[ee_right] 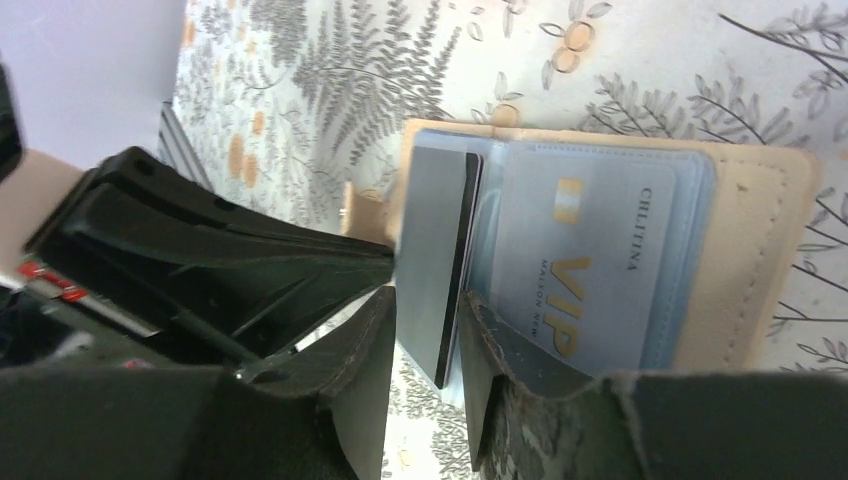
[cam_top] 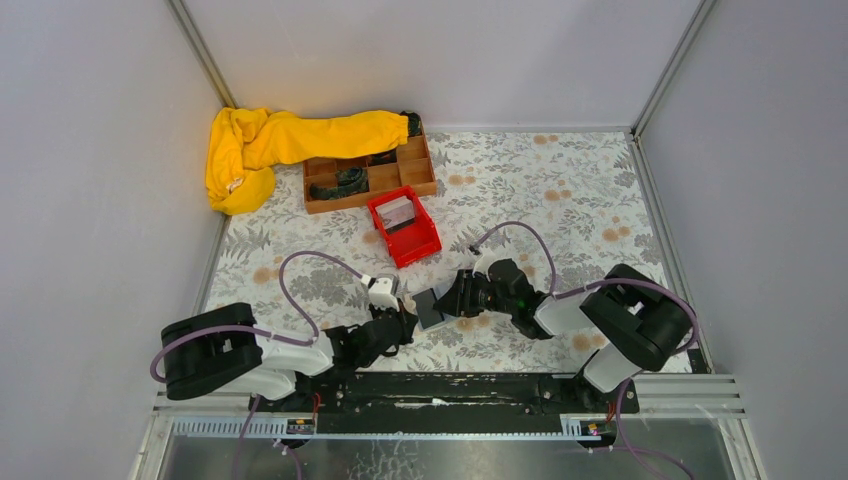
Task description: Take the credit cards out of the card holder
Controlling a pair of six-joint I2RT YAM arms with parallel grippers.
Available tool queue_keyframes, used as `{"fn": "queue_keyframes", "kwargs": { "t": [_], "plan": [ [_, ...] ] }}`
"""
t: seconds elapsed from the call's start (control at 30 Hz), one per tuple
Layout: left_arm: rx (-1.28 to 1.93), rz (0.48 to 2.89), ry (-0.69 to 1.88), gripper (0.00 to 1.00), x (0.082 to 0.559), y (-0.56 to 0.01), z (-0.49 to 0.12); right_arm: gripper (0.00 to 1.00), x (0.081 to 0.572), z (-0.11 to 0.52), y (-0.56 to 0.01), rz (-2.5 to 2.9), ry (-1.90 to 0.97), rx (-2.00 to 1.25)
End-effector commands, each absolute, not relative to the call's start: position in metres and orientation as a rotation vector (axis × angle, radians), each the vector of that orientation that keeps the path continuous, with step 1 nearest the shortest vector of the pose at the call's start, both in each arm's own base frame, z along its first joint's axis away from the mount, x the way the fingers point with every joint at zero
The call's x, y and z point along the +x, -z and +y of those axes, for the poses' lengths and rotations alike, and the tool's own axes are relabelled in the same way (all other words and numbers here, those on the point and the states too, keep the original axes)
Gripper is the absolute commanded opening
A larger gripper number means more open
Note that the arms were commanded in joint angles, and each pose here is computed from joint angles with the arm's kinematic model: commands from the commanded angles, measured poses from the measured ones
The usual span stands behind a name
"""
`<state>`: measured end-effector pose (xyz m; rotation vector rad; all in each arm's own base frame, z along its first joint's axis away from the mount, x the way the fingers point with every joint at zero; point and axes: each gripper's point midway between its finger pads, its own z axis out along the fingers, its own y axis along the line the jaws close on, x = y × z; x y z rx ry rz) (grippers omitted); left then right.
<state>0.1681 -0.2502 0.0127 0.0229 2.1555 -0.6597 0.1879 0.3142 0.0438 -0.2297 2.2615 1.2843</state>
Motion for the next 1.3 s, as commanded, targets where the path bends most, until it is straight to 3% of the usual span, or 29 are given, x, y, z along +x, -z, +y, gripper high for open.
{"fn": "queue_keyframes", "kwargs": {
  "t": [0.0, 0.9, 1.27],
  "plan": [
    [0.072, 2.185, 0.652, 0.00, 0.165, -0.008, -0.257, 0.36, 0.162, 0.339, -0.050, 2.266, -1.425, -0.342],
    [0.077, 2.188, 0.641, 0.00, 0.167, -0.008, -0.263, 0.37, 0.134, 0.351, -0.092, 2.108, -1.785, -0.369],
    [0.083, 2.174, 0.644, 0.00, 0.170, -0.016, -0.267, 0.38, 0.148, 0.318, -0.033, 2.334, -1.309, -0.404]
  ]
}}
